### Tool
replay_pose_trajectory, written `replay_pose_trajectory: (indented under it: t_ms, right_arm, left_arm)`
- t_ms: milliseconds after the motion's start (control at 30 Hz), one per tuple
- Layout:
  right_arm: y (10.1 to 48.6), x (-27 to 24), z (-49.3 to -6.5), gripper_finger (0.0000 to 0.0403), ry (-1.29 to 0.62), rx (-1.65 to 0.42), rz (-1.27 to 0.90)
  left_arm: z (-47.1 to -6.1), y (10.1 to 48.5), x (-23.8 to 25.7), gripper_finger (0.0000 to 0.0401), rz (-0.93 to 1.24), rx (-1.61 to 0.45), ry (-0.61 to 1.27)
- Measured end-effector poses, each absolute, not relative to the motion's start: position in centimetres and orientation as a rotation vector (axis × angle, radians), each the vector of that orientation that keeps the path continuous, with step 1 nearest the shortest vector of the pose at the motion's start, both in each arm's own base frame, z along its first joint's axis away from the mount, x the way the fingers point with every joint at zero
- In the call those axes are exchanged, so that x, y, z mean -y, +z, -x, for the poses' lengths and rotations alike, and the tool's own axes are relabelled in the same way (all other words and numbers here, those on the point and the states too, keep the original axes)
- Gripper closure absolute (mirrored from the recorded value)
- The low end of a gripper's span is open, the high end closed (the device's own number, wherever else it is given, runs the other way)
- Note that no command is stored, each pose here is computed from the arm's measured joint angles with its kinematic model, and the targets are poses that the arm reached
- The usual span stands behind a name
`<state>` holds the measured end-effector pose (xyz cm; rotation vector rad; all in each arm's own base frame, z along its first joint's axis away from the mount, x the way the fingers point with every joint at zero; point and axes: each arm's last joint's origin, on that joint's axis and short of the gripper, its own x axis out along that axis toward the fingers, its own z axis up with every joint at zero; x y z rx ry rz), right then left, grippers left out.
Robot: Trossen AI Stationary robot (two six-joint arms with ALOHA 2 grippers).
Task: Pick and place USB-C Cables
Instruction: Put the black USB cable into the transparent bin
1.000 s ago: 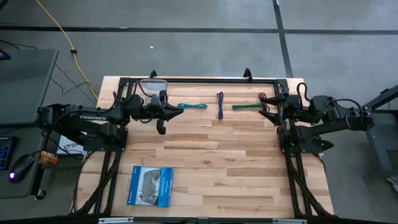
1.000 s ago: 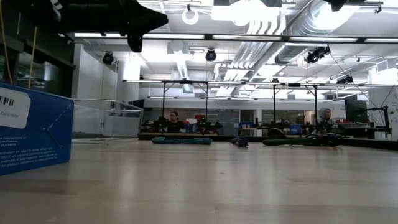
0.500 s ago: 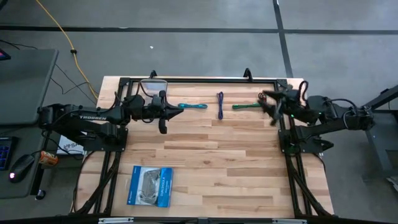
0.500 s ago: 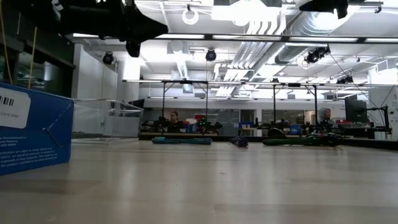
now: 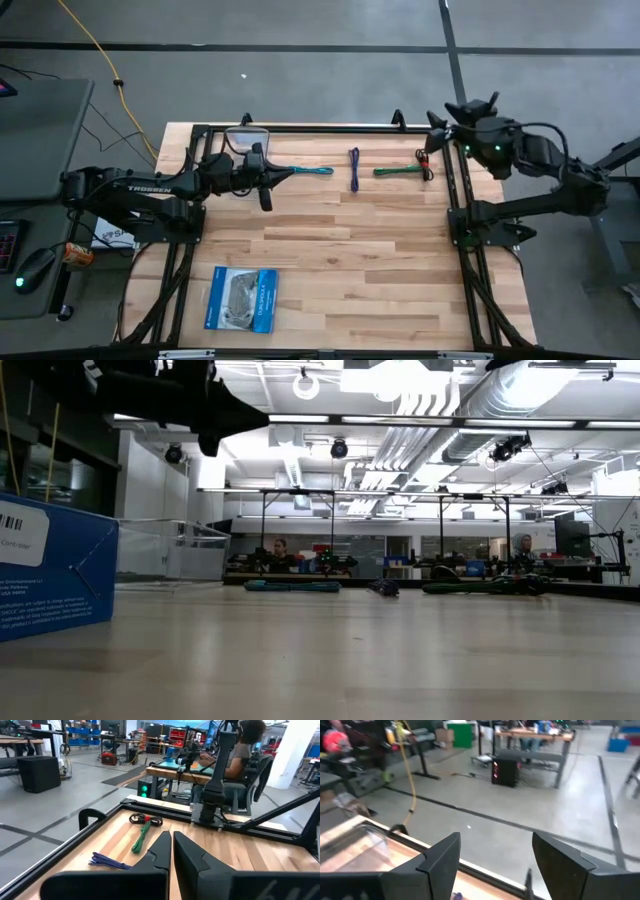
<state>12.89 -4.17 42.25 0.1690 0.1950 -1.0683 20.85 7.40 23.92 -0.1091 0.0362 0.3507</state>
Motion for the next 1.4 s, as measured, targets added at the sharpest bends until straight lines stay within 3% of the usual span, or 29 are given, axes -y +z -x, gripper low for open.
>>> replay_pose_trajectory:
  t_ms: [167, 467, 767, 1400]
  right_arm:
    - [41.3, 5.0, -13.3, 0.0162, -1.148, -0.260, -0.219]
    - [37.2, 8.4, -13.5, 0.0162, -1.345, -0.664, -0.322]
    - [32.6, 10.6, -14.1, 0.0162, -1.337, -0.902, -0.376]
    - [19.0, 13.9, -11.9, 0.0162, -1.383, -0.784, -0.639]
  left_arm:
    - [-20.8, 23.9, -7.4, 0.0401, 0.109, -0.036, 0.351]
    - [-20.8, 23.9, -7.4, 0.0401, 0.135, -0.031, 0.351]
    - [-20.8, 23.7, -7.4, 0.0401, 0.139, -0.051, 0.351]
    - [-20.8, 23.7, -7.4, 0.0401, 0.139, -0.053, 0.352]
